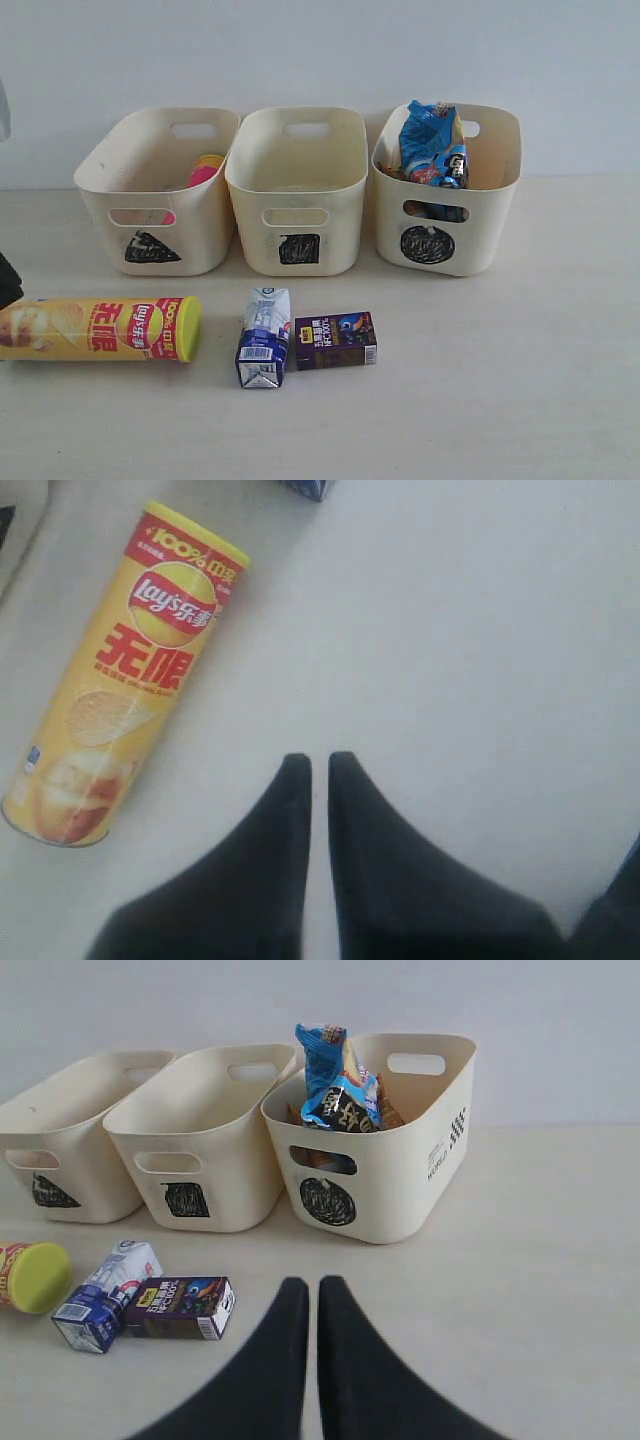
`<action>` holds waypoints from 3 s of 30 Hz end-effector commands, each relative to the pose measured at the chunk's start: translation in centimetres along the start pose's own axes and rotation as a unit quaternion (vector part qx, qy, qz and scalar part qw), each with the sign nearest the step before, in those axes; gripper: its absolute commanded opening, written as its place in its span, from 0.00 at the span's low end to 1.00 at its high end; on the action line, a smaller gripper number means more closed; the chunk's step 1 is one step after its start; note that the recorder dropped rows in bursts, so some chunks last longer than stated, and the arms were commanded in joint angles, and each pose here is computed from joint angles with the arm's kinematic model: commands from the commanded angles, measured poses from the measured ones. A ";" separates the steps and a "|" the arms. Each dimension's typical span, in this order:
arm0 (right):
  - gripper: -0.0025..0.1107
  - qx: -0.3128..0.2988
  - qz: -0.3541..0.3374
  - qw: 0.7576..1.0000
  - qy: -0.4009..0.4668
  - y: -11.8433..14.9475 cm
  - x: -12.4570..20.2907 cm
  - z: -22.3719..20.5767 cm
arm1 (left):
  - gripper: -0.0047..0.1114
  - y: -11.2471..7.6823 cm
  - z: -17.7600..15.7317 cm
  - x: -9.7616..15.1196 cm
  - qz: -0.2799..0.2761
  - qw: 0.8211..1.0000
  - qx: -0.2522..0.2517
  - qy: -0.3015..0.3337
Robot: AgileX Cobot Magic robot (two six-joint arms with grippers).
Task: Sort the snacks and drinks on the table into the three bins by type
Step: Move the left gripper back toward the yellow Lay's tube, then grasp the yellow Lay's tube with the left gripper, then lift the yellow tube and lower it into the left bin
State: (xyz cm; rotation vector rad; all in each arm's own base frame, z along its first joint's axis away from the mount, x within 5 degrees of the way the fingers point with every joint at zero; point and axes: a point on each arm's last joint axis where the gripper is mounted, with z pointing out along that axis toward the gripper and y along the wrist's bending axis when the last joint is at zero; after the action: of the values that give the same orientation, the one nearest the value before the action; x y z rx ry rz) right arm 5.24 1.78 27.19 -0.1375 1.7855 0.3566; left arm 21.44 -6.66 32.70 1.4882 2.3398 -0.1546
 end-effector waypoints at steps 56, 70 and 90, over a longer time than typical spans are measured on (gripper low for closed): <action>0.03 0.000 0.000 1.000 0.004 0.0 0.2 0.1 | 0.48 8.7 20.5 0.7 0.215 0.974 -0.033 0.059; 0.03 0.000 0.000 1.000 0.004 0.0 0.2 0.1 | 0.08 7.3 16.0 0.1 0.097 0.994 -0.013 0.054; 0.03 0.000 0.000 1.000 0.004 0.0 0.2 0.1 | 0.08 6.7 3.1 -3.5 -0.264 0.924 -0.179 -0.210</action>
State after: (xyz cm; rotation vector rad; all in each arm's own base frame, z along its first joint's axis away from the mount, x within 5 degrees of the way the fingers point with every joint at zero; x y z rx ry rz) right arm 5.24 1.78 27.19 -0.1354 1.7858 0.3588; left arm 29.05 -7.60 29.77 0.7525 2.2679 -0.1057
